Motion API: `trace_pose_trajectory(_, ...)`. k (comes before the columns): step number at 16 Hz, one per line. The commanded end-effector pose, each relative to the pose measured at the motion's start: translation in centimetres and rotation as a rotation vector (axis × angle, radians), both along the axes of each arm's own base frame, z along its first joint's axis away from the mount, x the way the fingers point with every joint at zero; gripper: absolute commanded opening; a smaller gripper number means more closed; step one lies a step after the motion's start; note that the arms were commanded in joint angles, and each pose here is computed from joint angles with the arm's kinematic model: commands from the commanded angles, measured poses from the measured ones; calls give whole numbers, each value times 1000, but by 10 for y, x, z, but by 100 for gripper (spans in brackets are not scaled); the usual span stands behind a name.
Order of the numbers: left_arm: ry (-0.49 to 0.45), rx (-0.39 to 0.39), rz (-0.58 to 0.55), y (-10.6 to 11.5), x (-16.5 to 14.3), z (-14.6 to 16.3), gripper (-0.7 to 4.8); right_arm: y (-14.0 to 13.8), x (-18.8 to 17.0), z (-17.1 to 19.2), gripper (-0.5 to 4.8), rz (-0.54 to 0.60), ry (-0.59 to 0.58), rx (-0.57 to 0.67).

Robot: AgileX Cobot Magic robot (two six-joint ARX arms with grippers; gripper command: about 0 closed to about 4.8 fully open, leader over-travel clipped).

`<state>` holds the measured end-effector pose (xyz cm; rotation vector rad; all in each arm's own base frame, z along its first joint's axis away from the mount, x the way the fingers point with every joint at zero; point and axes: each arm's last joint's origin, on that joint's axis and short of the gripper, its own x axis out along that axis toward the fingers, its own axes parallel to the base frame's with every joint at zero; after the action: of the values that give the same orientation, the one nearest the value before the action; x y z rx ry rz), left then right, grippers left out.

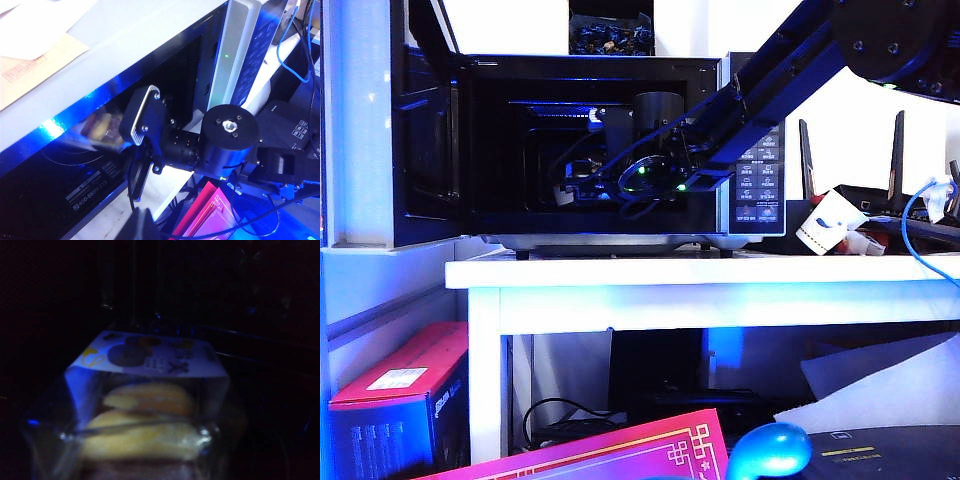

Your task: Open the microwave door, place the box of snacks from the top of the microwave inside, then close the microwave door.

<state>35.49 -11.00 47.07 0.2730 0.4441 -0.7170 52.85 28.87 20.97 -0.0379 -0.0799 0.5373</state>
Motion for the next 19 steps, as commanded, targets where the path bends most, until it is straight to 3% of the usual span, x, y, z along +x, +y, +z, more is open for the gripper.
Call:
trace_pose_trajectory(1,-14,-3,-5,0,-2,3,-6,-1,-1,12,479,-41,-42,24)
trace_pose_trajectory(5,-13,-2,-5,0,-2,3,-6,4,-7,19,479,-25,19,-12)
trace_pose_trajectory(9,-13,-2,-5,0,-2,3,-6,4,-23,57,479,-12,100,-62)
trace_pose_trajectory(14,-13,-2,-5,0,-2,3,-6,-10,-50,98,479,-9,288,-168)
trace_pose_trajectory(19,0,-10,1,1,-4,4,-6,-23,-107,138,479,27,555,-338)
